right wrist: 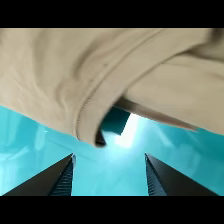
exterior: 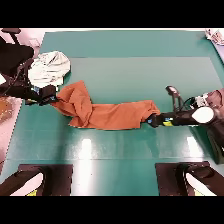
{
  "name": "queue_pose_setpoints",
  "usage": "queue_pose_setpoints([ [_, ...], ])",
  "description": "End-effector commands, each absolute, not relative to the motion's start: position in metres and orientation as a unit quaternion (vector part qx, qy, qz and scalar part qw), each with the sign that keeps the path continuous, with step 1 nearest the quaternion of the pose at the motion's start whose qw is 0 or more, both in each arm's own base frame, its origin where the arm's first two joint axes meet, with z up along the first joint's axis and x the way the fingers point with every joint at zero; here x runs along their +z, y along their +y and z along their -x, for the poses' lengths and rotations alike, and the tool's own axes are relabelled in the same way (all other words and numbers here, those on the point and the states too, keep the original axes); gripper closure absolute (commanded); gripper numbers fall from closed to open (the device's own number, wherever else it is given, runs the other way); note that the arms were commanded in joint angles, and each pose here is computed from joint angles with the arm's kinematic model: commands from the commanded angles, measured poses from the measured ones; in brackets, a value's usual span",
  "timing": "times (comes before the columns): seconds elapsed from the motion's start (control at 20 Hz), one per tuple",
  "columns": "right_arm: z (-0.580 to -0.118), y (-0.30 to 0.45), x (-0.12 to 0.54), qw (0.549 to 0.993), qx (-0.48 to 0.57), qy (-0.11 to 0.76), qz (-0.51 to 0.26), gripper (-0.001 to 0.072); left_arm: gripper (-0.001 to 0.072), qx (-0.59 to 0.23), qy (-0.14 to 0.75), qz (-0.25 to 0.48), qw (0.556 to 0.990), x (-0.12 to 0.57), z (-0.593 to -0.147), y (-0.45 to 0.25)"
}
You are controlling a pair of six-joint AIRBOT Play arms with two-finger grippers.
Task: Fold the shirts.
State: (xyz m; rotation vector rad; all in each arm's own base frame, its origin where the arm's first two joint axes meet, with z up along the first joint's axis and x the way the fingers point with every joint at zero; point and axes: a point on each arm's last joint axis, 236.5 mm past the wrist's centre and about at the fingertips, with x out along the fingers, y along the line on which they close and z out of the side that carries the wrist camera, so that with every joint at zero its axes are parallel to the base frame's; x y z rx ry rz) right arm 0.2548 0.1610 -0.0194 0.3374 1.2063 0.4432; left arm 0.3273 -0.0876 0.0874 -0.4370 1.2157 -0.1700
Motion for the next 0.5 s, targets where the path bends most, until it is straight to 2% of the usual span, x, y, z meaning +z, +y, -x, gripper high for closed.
queue_pose_setpoints([
  [0.0, -0.250, 0.187, -0.051, 0.777, 0.216, 0.570, -0.157, 0.0204, 0.0678, -0.079, 0.568, 0.204, 0.794, 0.085, -0.326, -0.088],
  [0.25, -0.264, 0.236, -0.064, 0.758, 0.253, 0.589, -0.118, 0.0210, 0.0677, -0.079, 0.568, 0.204, 0.793, 0.085, -0.326, -0.088],
  [0.3, -0.268, 0.247, -0.061, 0.757, 0.264, 0.587, -0.111, 0.0281, 0.0678, -0.080, 0.568, 0.202, 0.794, 0.085, -0.326, -0.088],
  [0.35, -0.273, 0.259, -0.055, 0.756, 0.275, 0.585, -0.106, 0.0591, 0.0678, -0.080, 0.568, 0.202, 0.794, 0.085, -0.326, -0.088],
  [0.4, -0.278, 0.268, -0.043, 0.752, 0.288, 0.583, -0.105, 0.0691, 0.0678, -0.080, 0.568, 0.202, 0.794, 0.085, -0.326, -0.088],
  [0.45, -0.282, 0.279, -0.020, 0.747, 0.308, 0.579, -0.108, 0.0692, 0.0677, -0.080, 0.569, 0.201, 0.793, 0.085, -0.326, -0.088],
])
